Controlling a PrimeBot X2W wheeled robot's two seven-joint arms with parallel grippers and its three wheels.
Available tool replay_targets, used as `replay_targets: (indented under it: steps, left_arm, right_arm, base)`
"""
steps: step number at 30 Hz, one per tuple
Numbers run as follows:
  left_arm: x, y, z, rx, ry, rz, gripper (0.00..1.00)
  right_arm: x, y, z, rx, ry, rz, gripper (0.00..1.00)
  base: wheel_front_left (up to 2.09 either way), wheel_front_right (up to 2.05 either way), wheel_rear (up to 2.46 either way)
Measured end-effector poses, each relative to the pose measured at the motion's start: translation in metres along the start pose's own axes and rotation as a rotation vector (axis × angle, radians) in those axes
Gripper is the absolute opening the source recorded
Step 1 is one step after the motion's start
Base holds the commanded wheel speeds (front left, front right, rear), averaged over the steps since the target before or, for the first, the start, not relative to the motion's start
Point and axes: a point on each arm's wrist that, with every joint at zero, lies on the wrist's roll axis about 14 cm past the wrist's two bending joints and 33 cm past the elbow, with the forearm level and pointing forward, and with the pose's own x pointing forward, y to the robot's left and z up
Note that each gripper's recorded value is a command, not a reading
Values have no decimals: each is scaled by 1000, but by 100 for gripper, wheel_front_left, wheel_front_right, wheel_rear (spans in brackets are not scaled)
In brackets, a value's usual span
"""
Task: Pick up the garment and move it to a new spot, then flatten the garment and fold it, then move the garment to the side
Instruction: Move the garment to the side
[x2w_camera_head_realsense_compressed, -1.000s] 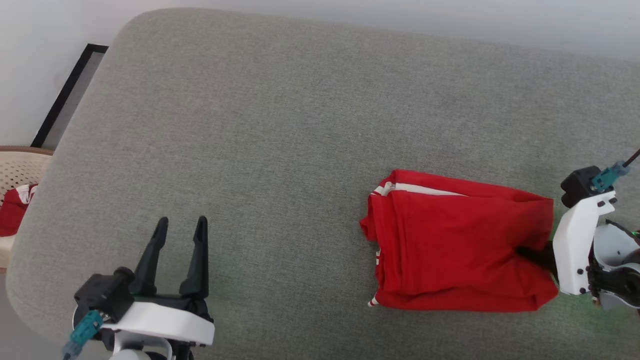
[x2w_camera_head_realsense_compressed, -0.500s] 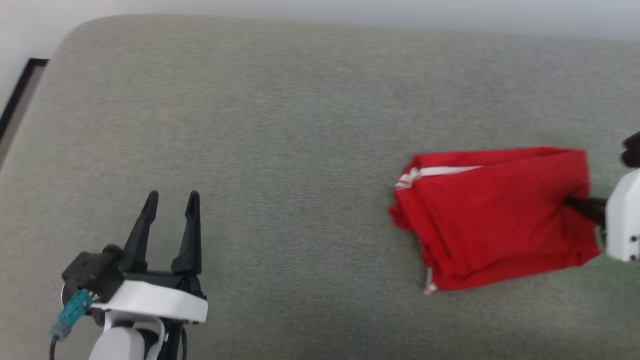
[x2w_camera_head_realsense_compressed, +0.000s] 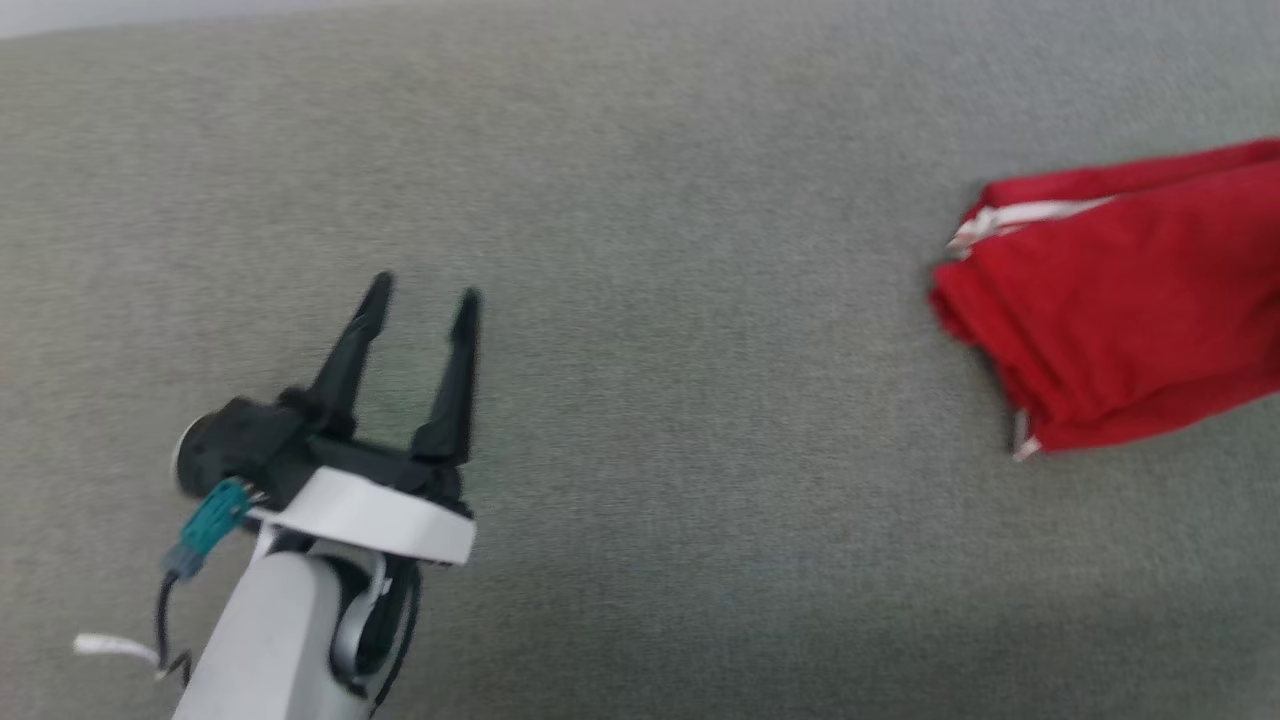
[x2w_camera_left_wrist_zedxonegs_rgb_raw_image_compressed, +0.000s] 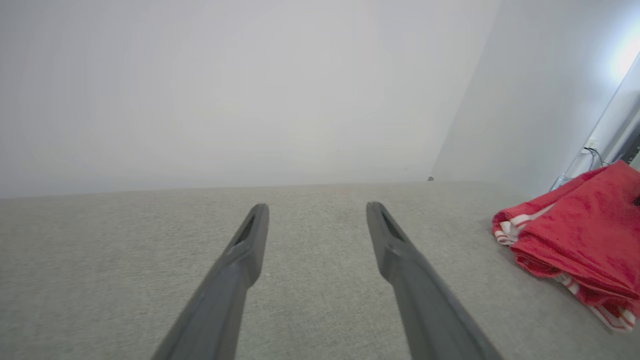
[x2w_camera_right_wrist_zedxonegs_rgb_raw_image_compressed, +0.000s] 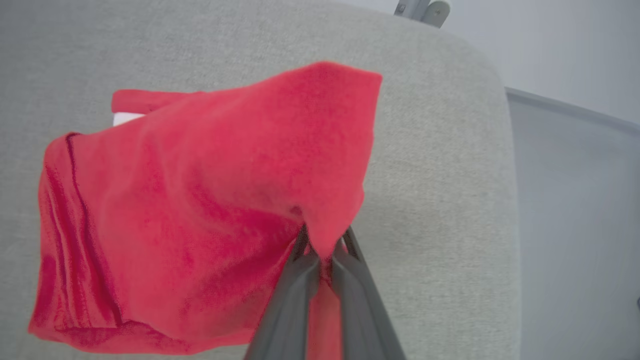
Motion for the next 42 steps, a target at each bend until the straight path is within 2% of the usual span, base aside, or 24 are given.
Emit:
replay_targets:
  steps: [8,15,22,23,24,25,26,33,42]
  left_arm:
    - [47,-50,-17,-29,8,-177,100]
    - [76,-74,-37,-55,29,-273,100]
    - [83,-74,-49,-56,50,-289,100]
    - [82,-72,-50,-55,53,-285,100]
    - [82,-70,-51,-54,56,-279,100]
    - [81,-67,-52,-52,60,-271,100]
    - [81,-64,-52,-49,61,-265,100]
    - [80,-44,-44,-30,42,-214,100]
    - [73,-25,-25,-23,-2,-143,100]
  right_arm:
    - [-12,-74,5,-49,-47,-214,0]
    - [-13,-132,-2,-103,-30,-399,0]
    - [12,-144,-18,-98,4,-450,0]
    - [17,-142,-19,-97,2,-448,8]
    - [23,-140,-21,-89,5,-444,35]
    - [28,-137,-24,-73,12,-441,49]
    - [33,-135,-26,-57,13,-437,100]
    - [38,-133,-13,-82,-22,-433,100]
    - [24,-126,22,-52,-196,-411,100]
  base:
    - [0,0,0]
    - [0,0,0]
    - [0,0,0]
    - [0,0,0]
    - [0,0,0]
    - [0,0,0]
    - [0,0,0]
    - [0,0,0]
    - [0,0,0]
